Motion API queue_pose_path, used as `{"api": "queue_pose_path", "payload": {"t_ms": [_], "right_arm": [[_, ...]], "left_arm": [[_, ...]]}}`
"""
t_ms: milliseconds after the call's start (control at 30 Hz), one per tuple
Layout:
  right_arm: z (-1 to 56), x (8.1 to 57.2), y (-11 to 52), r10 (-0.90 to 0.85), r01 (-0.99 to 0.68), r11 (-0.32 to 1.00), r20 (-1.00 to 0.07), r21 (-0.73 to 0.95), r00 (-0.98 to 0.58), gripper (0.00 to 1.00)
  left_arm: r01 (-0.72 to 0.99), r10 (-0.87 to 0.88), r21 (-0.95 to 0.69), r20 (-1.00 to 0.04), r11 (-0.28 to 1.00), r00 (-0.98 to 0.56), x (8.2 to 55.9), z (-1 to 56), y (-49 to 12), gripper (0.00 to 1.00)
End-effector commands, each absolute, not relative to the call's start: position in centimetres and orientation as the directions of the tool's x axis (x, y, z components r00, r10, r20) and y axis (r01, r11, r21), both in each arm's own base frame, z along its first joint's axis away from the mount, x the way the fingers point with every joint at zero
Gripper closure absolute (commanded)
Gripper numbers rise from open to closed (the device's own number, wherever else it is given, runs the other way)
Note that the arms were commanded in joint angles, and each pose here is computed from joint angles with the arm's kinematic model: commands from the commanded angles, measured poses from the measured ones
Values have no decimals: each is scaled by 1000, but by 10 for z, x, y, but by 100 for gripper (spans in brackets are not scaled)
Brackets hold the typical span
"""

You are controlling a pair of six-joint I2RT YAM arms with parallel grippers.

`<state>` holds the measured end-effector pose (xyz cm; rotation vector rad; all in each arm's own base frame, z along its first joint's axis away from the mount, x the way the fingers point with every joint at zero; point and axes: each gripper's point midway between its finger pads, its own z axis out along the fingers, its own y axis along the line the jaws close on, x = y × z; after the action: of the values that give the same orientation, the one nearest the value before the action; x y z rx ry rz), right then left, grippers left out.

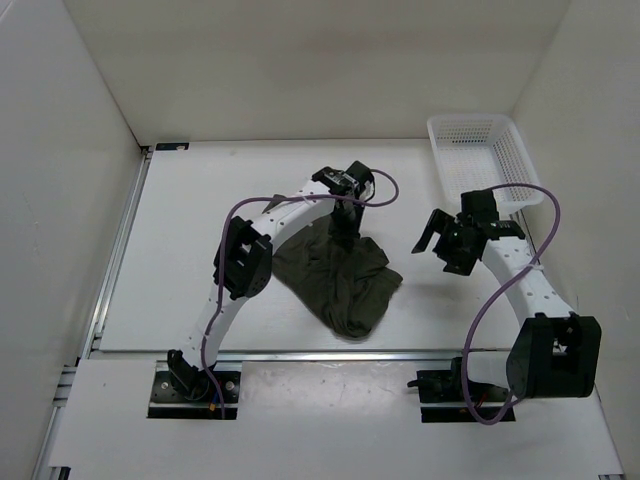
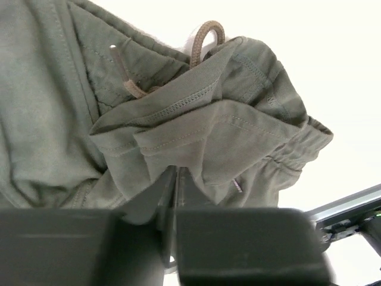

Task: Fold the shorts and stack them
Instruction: Flatten the shorts out

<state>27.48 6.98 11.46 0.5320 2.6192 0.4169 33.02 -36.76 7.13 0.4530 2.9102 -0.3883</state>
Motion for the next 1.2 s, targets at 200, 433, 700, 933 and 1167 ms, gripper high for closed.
{"api": "queue_pose_path", "payload": {"t_ms": [200,433,700,933,1167], "right_arm": [[102,279,79,437,297,864,-315,406,-843,0],[90,277,82,442,310,856,-275,413,-854,0],[60,264,100,435,327,834,-166,444,-885,0],[46,259,136,353,266,859,-132,437,-926,0],[38,256,145,331,257,867,-107,427,-938,0]], "left_arm": [[362,299,-240,-263,901,-917,324,103,-369,11],[375,332,-260,-193,890,-923,314,72,-378,29],[383,347,-275,-170,882,-922,311,62,-380,71],[366,339,-232,-146,901,-929,309,50,-371,34],[364,339,-217,-143,906,-930,309,47,-368,25]]}}
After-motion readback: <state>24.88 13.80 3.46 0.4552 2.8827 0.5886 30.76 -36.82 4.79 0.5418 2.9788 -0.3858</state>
